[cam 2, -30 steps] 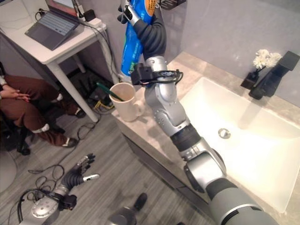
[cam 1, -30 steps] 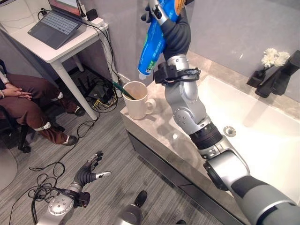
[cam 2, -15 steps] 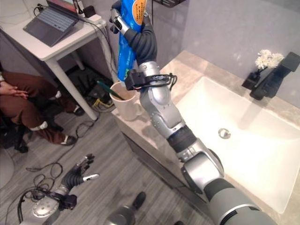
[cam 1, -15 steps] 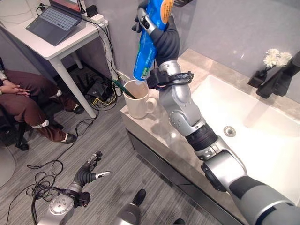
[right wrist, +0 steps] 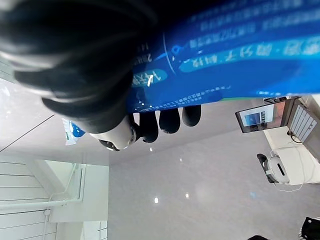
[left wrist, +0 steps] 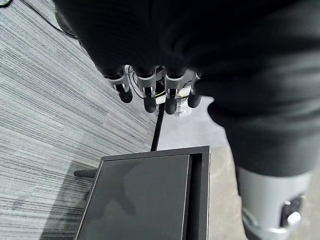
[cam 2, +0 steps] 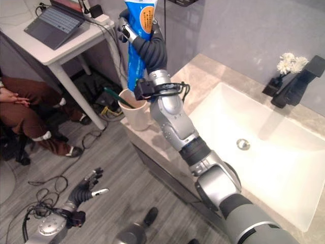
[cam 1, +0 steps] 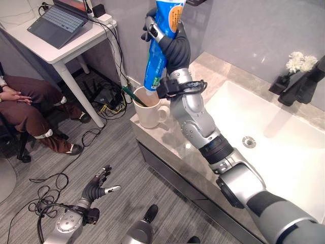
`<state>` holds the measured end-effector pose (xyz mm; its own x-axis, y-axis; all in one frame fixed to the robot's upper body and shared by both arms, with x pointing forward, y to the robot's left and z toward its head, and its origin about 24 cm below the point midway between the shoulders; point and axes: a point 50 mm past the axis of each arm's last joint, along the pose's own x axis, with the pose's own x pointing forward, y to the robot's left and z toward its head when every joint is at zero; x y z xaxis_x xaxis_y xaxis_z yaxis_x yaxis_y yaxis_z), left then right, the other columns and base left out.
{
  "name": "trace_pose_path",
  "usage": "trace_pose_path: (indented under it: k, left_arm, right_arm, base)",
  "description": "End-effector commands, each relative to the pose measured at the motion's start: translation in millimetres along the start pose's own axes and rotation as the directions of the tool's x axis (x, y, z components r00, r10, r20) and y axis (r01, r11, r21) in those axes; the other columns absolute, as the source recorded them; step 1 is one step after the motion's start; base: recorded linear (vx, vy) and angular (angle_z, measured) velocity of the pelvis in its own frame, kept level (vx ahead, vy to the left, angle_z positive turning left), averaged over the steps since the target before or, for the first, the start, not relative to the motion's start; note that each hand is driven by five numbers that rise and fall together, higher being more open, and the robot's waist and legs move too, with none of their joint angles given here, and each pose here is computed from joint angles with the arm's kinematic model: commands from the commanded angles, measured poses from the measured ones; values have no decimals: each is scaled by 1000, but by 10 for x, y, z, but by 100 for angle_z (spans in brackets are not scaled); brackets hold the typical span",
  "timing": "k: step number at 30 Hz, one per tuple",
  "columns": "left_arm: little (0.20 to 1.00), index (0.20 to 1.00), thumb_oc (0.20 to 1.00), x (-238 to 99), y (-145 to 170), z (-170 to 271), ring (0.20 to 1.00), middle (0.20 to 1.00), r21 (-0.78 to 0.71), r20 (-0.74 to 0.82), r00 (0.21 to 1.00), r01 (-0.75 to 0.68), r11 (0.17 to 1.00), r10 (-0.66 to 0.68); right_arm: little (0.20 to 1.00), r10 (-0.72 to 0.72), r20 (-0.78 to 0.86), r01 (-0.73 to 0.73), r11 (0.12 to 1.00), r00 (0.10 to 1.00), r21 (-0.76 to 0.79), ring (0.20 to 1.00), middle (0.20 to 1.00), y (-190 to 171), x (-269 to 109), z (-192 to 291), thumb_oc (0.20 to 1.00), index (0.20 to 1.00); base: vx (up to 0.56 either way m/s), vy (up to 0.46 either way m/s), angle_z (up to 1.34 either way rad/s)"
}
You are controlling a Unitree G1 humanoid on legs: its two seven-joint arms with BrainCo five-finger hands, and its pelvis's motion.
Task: Put brush and paste in cup on sink, flatten towel.
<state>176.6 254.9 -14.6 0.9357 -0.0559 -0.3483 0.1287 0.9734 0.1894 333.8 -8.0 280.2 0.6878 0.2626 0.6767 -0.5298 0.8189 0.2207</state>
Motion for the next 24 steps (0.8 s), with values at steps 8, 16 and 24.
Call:
trace_pose_path:
  k: [8,16,24]
  left_arm:
    - [1000,1000,1000,6,30,113,1000,1000,97,77,997,-8,995,0]
    - [1000,1000,1000,5,7,108,1000,1000,90,77,997,-9,996,2]
    - [1000,1000,1000,3,-13,83,1000,1000,72,73,997,-20,997,15]
  right_arm:
    - [200,120,193,-92,985,974,-147,200,200,287,111,350,200,200]
    - [200,141,183,-120,986,973,-119,200,200,353,69,317,200,200]
    - [200,148,170,-137,988,974,-76,200,200,372,3,273,200,200]
  base:
    - [0,0,0]
    - [0,0,0]
    - [0,0,0]
